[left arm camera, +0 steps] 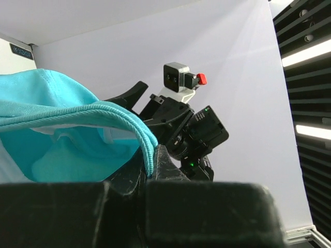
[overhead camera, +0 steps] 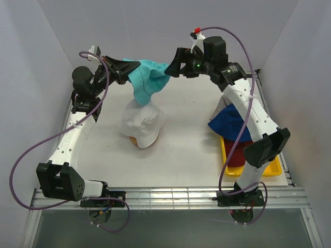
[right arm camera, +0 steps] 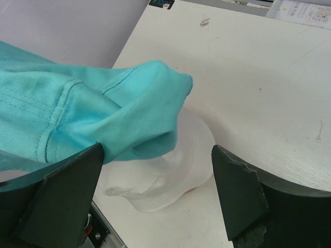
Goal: Stack the hats
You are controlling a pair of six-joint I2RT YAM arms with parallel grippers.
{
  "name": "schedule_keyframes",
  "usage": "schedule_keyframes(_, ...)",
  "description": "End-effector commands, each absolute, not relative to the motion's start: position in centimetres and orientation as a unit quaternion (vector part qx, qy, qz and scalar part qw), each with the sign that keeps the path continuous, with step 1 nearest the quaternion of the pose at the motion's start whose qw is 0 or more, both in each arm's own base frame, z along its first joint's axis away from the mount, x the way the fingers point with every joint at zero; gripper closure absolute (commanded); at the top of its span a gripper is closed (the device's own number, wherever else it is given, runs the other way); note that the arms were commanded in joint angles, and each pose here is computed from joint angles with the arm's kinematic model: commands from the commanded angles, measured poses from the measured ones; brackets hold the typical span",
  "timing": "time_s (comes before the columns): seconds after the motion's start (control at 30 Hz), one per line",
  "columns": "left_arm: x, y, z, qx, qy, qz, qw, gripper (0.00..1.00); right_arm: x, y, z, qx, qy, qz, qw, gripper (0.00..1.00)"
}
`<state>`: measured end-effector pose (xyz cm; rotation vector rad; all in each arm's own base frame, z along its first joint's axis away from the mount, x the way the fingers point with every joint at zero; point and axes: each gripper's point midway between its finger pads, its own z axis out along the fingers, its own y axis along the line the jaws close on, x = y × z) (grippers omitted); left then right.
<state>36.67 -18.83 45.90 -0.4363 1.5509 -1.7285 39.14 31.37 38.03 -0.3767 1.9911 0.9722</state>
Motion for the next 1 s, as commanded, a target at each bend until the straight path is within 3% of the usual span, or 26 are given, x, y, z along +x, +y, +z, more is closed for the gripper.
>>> schedule_keyframes(0.0,35.5,-18.7,49.5,-0.138,0.568,-0.699,0.411,1.0,38.7,29.6,40.9,-0.125,0.781,0.404,0.46,0.1)
schedule_keyframes(0.3,35.3,-18.7,48.1,-0.144,0.568,-0.706,0.399,1.0,39.6,29.1,39.1,-0.095,0.772,0.437,0.452,0.11)
schedule_keyframes(0.97,35.5,-19.2,47.3,-0.15,0.565,-0.717,0.38,1.0,38.8,31.9,40.0,-0.101,0.716,0.535,0.438,0.31)
